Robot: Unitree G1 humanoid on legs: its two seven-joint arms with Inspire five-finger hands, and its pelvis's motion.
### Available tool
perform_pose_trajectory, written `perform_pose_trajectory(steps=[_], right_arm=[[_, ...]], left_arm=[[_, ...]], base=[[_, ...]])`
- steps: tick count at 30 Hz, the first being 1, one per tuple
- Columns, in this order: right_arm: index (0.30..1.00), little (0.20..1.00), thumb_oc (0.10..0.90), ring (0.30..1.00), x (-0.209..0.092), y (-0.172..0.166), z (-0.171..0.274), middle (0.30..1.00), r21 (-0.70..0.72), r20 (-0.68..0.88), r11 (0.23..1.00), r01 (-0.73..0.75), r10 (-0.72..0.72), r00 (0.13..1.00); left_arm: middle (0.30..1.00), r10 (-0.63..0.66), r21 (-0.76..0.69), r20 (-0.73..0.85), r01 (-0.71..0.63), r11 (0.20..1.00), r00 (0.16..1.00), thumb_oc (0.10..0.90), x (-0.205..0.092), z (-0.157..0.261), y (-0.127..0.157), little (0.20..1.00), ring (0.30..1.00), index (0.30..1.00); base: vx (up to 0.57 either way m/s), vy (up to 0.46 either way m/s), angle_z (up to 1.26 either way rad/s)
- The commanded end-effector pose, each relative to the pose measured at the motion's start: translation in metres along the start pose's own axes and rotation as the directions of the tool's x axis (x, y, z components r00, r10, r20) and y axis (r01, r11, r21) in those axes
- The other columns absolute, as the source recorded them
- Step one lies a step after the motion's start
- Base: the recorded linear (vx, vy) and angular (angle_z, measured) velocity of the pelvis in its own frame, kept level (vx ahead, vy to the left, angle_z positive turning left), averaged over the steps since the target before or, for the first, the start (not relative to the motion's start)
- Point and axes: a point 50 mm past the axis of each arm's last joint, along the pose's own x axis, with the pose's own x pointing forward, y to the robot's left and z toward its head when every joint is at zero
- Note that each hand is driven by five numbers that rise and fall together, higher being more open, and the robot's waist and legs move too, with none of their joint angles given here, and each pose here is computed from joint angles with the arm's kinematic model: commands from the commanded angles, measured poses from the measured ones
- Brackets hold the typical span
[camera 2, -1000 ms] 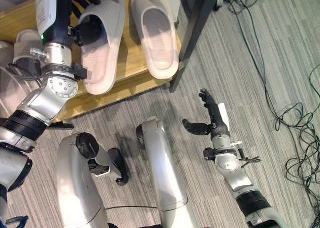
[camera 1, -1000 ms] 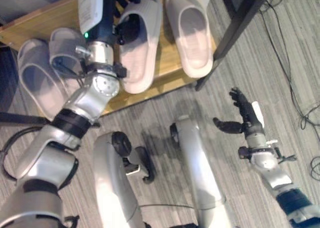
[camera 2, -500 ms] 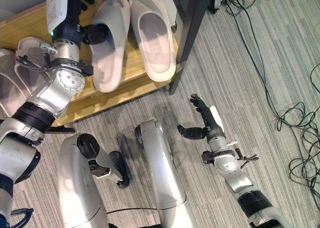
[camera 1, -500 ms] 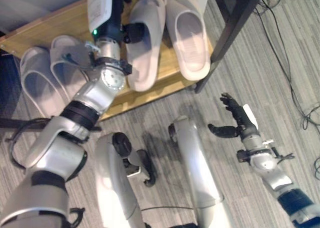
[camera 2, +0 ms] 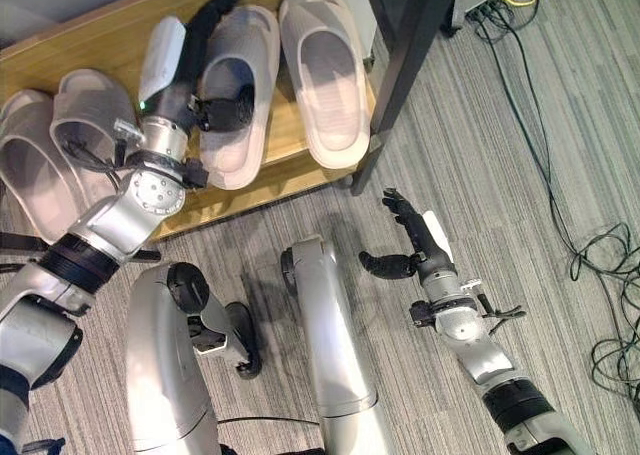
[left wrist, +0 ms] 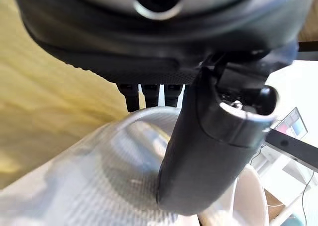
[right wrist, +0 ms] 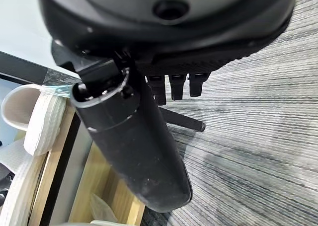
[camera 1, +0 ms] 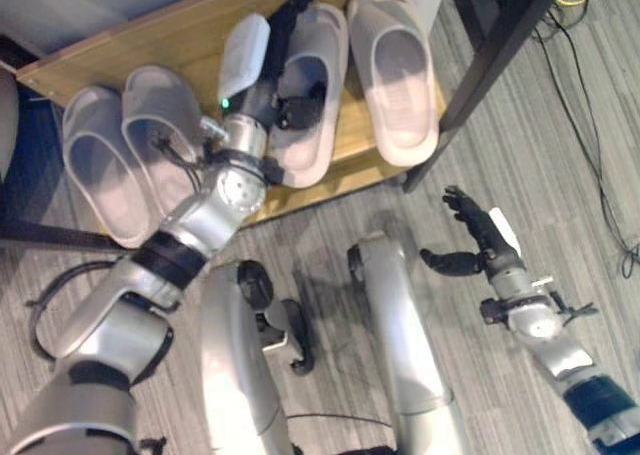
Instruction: Arrange the slippers neatly on the shoe rack.
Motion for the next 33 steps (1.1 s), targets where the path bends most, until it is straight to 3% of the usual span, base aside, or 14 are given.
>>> perform_pose_trajectory(steps=[1,9,17,23,24,33], right_arm=[[0.9,0.9,0.8,0.9,0.011,-0.026,0.057,0.9,0.071,0.274,0.994,0.082,-0.098,0.957],[0.9,0.9,0.8,0.9,0.003,-0.022,0.052,0.9,0.06,0.264,0.995,0.076,-0.089,0.96],[0.9,0.9,0.8,0.9,-0.001,-0.019,0.049,0.9,0.024,0.252,0.997,0.068,-0.072,0.965],[0.9,0.9,0.8,0.9,-0.005,-0.021,0.045,0.9,-0.002,0.232,0.997,0.073,-0.07,0.97],[0.9,0.9,0.8,0.9,-0.007,-0.023,0.042,0.9,-0.009,0.217,0.997,0.074,-0.07,0.974],[0.9,0.9,0.8,0.9,-0.013,-0.025,0.038,0.9,-0.005,0.2,0.998,0.069,-0.067,0.977]], left_arm=[[0.9,0.204,-0.111,0.236,-0.182,0.977,0.95,0.8,0.024,0.051,0.05,0.9,0.9,0.9],[0.9,0.298,-0.261,0.296,-0.223,0.939,0.908,0.8,0.011,0.066,0.067,0.9,0.9,0.9],[0.9,0.321,-0.407,0.309,-0.18,0.895,0.895,0.8,-0.003,0.072,0.075,0.9,0.9,0.9],[0.9,0.227,-0.495,0.299,-0.052,0.867,0.927,0.8,-0.025,0.062,0.076,0.9,0.9,0.9],[0.9,0.167,-0.533,0.274,0.005,0.846,0.947,0.8,-0.04,0.052,0.074,0.9,0.9,0.9],[0.9,0.076,-0.668,0.238,0.106,0.737,0.968,0.8,-0.07,0.042,0.069,0.9,0.9,0.9]], base=[[0.0,0.0,0.03],[0.0,-0.023,0.07],[0.0,-0.032,0.08],[0.01,-0.018,0.06],[0.01,0.006,0.08],[0.01,-0.001,0.04]])
